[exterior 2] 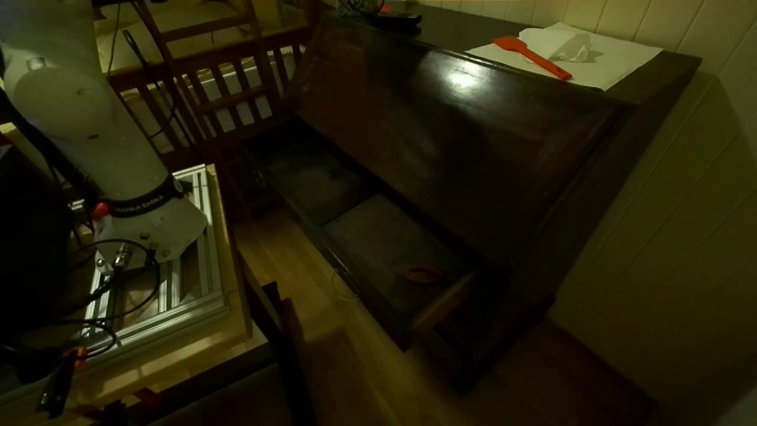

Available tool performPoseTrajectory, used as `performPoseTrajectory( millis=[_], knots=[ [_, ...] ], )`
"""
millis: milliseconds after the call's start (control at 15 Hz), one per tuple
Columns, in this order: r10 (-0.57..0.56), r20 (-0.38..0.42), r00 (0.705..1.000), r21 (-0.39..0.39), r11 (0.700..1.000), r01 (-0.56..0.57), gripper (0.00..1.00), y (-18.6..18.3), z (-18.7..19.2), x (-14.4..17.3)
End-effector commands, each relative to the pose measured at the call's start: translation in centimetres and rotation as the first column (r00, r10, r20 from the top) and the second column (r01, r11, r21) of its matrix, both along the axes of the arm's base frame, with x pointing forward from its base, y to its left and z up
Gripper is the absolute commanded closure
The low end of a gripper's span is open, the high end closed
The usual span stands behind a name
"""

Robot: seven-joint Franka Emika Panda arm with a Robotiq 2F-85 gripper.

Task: Pick the red token from the drawer up and place it with the other tokens on the cabinet top

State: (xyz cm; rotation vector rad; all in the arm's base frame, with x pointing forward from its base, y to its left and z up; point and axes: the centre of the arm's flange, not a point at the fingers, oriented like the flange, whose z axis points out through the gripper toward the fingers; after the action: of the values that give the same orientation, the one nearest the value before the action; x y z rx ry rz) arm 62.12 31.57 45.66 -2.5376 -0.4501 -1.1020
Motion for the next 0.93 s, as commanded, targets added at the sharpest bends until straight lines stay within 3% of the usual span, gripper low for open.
performPoseTrajectory(
  millis=[0, 200, 400, 667, 867],
  knots=[
    [0.012, 0.031, 0.999, -0.031, 0.999, -0.011, 0.0, 0.4, 1.9, 0.8],
    [-0.044, 0.024, 0.999, -0.084, 0.995, 0.046, 0.0, -1.0, 4.2, -0.2],
    [-0.13, -0.008, 0.992, -0.23, 0.965, 0.125, 0.0, -4.4, 8.0, -2.3],
    [-0.305, -0.064, 0.95, -0.381, 0.887, 0.259, 0.0, -7.8, 15.9, -6.3],
    [-0.433, -0.08, 0.898, -0.497, 0.798, 0.34, 0.0, -10.8, 19.4, -11.6]
  ],
)
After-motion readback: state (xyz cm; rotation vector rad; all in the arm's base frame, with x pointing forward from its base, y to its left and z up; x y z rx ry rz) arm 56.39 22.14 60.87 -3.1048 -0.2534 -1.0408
